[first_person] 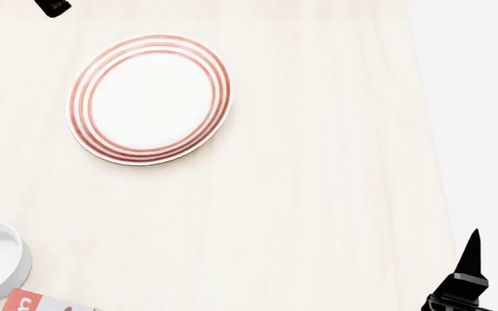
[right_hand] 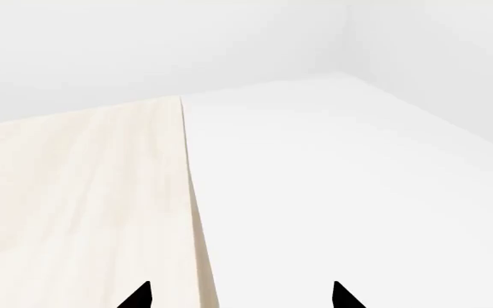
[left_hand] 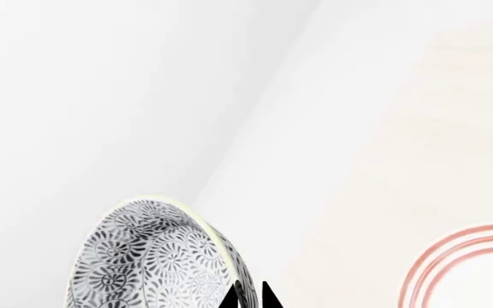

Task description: Pick the akita bowl next to the ramekin and place it on the plate.

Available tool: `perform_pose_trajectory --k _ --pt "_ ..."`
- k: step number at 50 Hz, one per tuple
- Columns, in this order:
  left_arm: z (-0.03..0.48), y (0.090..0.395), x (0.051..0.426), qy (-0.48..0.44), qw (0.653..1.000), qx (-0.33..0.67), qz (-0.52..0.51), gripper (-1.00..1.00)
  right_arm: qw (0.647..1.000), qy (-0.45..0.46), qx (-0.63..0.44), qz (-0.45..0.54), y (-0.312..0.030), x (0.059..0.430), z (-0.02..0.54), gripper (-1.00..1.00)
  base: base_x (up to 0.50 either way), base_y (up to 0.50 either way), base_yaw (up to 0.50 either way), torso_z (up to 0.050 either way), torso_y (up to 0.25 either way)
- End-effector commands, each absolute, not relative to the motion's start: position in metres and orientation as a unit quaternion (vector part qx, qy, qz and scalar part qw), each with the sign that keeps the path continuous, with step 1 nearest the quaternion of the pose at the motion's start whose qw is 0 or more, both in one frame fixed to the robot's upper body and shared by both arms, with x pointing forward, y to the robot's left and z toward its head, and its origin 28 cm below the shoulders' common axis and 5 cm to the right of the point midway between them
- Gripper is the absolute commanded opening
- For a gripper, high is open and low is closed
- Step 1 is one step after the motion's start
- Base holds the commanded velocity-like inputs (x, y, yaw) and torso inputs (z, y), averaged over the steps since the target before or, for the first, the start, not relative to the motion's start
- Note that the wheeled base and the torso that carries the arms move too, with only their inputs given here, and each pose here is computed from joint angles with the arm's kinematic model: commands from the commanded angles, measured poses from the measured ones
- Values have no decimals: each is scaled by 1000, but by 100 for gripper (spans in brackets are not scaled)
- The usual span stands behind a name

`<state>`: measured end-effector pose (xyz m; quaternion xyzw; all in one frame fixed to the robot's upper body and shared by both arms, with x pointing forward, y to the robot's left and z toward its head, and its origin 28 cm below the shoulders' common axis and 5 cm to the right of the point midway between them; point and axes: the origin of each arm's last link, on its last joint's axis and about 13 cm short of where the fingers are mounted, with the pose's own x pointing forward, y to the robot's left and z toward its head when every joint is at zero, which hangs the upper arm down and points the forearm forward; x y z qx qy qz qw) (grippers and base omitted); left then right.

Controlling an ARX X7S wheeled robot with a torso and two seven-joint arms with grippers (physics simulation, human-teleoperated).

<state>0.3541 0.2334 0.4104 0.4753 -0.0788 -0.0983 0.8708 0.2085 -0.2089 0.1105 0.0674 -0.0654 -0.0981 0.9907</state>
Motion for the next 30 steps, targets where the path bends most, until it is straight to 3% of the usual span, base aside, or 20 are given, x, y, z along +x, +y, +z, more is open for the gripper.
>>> perform_pose_trajectory --k 1,30 --pt "404 224 361 -73 854 504 -106 -100 991 -66 67 -97 -209 208 111 100 0 0 0 0 0" --pt "391 206 393 -26 817 548 -177 -100 991 -66 71 -96 -209 211 110 100 0 0 0 0 1"
